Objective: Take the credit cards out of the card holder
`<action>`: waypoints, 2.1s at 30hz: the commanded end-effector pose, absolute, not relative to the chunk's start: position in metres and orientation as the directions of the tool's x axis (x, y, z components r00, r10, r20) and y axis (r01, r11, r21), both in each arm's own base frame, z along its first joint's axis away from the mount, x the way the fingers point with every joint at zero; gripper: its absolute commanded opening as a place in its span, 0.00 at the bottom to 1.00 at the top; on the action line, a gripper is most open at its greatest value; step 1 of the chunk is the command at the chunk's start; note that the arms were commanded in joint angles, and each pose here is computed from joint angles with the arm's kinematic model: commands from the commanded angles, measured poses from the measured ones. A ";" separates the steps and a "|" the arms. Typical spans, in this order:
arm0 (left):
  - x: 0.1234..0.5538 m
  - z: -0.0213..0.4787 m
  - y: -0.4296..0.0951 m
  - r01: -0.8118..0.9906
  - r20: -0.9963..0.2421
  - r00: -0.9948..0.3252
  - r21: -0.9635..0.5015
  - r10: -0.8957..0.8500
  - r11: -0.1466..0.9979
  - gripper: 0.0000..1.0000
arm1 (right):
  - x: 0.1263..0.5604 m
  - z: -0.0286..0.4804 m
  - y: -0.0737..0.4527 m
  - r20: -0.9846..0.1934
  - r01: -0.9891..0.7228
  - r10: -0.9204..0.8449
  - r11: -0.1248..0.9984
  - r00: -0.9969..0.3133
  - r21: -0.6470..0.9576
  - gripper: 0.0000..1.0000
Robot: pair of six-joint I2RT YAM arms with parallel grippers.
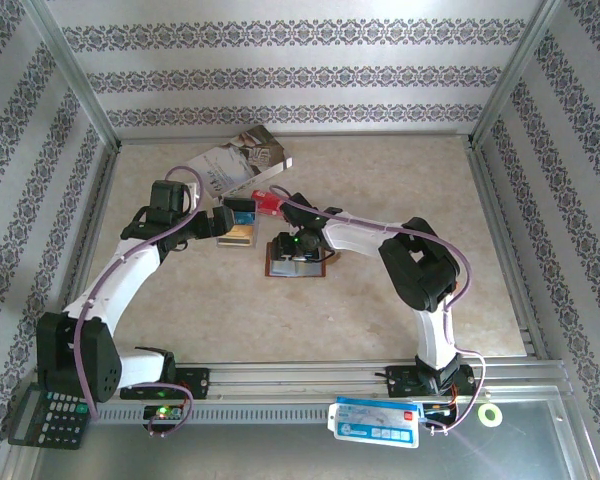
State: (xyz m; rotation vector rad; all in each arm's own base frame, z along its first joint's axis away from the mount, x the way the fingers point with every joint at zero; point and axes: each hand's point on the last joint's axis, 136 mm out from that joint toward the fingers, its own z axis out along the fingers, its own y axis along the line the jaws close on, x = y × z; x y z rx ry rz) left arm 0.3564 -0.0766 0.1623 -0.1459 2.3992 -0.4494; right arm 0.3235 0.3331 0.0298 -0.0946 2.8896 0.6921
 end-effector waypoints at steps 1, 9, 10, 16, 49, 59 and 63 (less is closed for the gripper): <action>0.361 0.171 -0.083 0.035 -0.600 -0.764 -0.406 -0.237 0.913 1.00 | 0.317 0.019 0.331 -0.134 -0.064 0.002 0.871 -0.991 0.487 0.55; 0.358 0.176 -0.112 0.131 -0.576 -0.784 -0.516 -0.230 0.846 0.97 | 0.324 0.049 0.328 -0.228 -0.092 0.048 0.821 -0.972 0.564 0.55; 0.357 0.175 -0.115 0.134 -0.570 -0.789 -0.524 -0.229 0.841 0.97 | 0.326 0.052 0.327 -0.235 -0.091 0.056 0.817 -0.971 0.570 0.55; 0.348 0.165 -0.124 0.133 -0.535 -0.820 -0.525 -0.205 0.840 0.96 | 0.328 0.060 0.318 -0.247 -0.066 0.095 0.818 -0.964 0.571 0.56; 0.352 0.167 -0.124 0.110 -0.527 -0.824 -0.512 -0.210 0.852 0.96 | 0.319 0.017 0.305 -0.243 -0.158 -0.125 0.980 -0.962 0.120 0.73; 0.353 0.164 -0.122 0.099 -0.528 -0.821 -0.508 -0.218 0.855 0.96 | 0.311 -0.001 0.295 -0.191 -0.149 -0.126 0.983 -0.974 0.111 0.62; 0.353 0.163 -0.122 0.094 -0.525 -0.821 -0.511 -0.223 0.855 0.96 | 0.312 -0.003 0.293 -0.183 -0.149 -0.126 0.982 -0.975 0.119 0.56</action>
